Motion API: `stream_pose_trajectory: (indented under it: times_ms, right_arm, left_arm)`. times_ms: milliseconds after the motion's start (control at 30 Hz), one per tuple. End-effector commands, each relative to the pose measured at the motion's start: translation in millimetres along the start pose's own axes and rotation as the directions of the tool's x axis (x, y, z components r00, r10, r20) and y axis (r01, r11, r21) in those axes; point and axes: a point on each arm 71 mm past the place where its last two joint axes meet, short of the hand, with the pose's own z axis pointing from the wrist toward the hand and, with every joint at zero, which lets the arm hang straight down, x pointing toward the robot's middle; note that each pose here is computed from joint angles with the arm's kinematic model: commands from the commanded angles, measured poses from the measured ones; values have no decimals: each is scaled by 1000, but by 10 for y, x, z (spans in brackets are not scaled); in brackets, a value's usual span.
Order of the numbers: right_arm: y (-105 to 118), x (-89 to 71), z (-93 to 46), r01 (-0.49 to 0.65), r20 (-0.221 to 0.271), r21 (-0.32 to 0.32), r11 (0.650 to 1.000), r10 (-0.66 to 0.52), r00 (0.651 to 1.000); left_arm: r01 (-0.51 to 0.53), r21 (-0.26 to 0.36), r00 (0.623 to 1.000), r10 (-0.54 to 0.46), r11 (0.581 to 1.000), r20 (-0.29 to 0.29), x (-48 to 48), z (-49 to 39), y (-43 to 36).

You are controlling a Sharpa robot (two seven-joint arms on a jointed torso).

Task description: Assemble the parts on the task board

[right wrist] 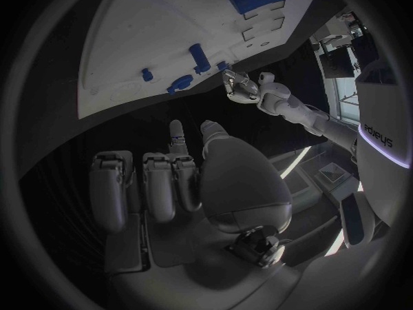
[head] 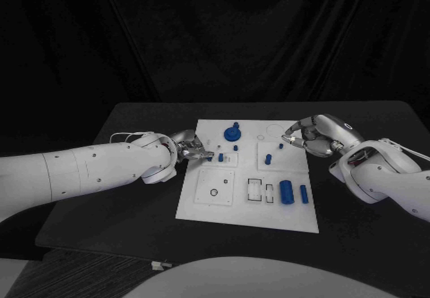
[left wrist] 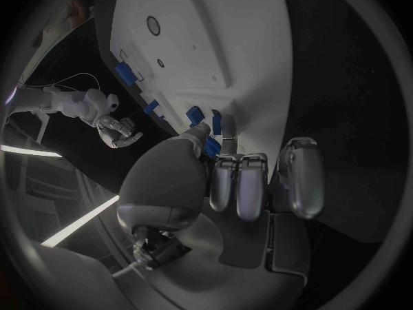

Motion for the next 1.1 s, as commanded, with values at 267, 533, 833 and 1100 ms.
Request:
stream_pose_trajectory:
  times_ms: [267, 533, 833, 1100]
  right_arm:
    - [-15, -1, -8, 5, 11, 12, 1000, -5, 1000]
    - [-16, 0, -5, 5, 11, 13, 1000, -5, 1000]
    - [-19, -1, -6, 5, 11, 14, 1000, -5, 1000]
    - [-22, 1, -5, 5, 9, 16, 1000, -6, 1000]
  left_arm:
    - [-5, 41, 1000, 6, 999, -19, 29, 7, -41]
    - [-7, 50, 1000, 8, 999, -28, 41, 10, -57]
    - [-6, 58, 1000, 8, 998, -28, 43, 8, -64]
    - [-2, 58, 1000, 3, 998, -14, 32, -3, -63]
